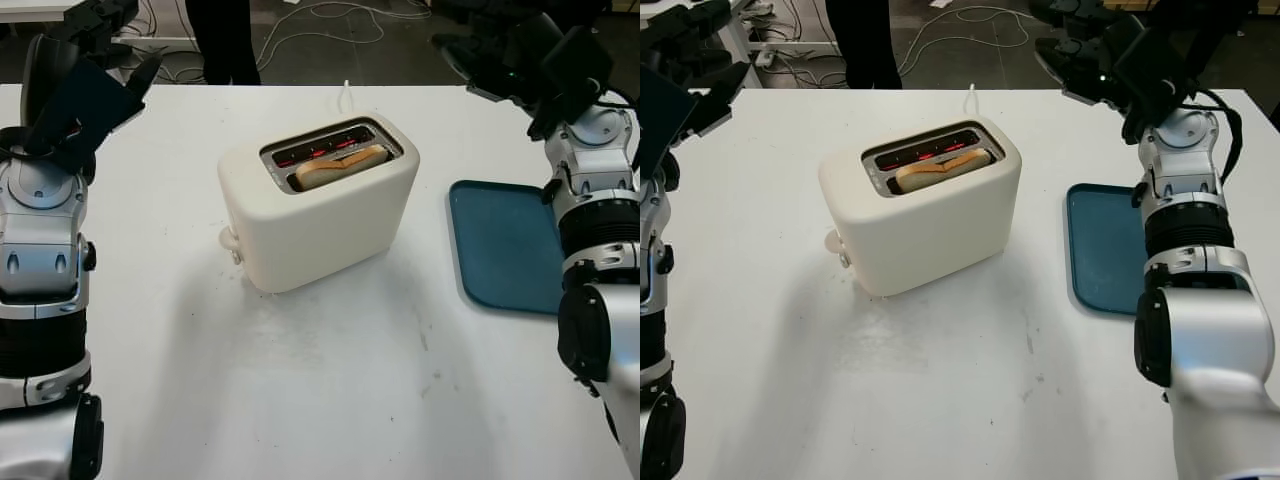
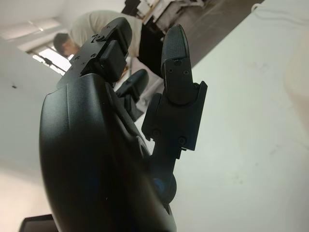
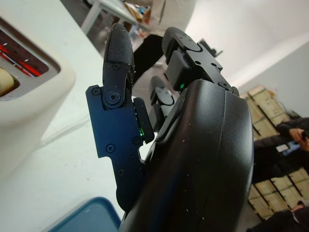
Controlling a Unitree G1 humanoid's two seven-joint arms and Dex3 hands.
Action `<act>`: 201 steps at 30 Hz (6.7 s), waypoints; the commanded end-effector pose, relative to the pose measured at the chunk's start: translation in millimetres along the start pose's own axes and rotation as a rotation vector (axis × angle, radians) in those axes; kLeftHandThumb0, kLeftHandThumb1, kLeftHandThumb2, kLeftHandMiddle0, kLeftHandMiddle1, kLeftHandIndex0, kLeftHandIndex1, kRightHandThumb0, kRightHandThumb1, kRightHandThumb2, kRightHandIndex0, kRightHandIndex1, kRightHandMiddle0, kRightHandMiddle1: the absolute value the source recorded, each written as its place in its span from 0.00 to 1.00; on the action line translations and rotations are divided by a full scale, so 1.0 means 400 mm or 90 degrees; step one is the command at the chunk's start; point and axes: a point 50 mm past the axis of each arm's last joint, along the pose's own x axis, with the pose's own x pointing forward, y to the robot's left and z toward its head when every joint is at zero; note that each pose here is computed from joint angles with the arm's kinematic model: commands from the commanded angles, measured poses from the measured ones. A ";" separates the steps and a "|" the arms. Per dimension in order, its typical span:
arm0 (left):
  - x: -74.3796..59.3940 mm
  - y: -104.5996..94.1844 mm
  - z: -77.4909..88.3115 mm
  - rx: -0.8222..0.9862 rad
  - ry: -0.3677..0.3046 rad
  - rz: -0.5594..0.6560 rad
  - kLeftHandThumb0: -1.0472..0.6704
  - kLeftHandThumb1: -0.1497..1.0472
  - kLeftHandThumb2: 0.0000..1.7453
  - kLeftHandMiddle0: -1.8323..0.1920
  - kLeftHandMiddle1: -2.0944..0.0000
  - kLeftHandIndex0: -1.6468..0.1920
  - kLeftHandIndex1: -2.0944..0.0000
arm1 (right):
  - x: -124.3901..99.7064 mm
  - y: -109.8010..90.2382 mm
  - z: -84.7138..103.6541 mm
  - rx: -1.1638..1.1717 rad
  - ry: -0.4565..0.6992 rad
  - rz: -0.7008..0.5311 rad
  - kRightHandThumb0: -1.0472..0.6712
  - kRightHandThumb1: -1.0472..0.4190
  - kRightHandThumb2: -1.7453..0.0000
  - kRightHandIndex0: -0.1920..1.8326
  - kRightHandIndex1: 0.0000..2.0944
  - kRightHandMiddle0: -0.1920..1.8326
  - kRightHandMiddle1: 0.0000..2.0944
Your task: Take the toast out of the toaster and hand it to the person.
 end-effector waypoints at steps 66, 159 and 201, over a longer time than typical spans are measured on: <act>-0.050 -0.061 -0.032 0.021 0.045 -0.071 0.32 0.89 0.28 0.88 0.57 0.68 0.95 | -0.040 0.054 -0.077 0.034 0.039 0.012 0.27 0.09 0.79 0.29 0.01 0.33 0.00; -0.047 -0.060 -0.040 0.004 0.052 -0.082 0.32 0.89 0.26 0.89 0.56 0.69 0.94 | -0.037 0.070 -0.067 0.048 0.045 0.033 0.23 0.09 0.79 0.28 0.00 0.31 0.00; -0.054 -0.061 -0.047 -0.003 0.060 -0.082 0.33 0.89 0.27 0.88 0.58 0.69 0.94 | -0.035 0.077 -0.064 0.056 0.051 0.035 0.24 0.09 0.79 0.28 0.01 0.31 0.00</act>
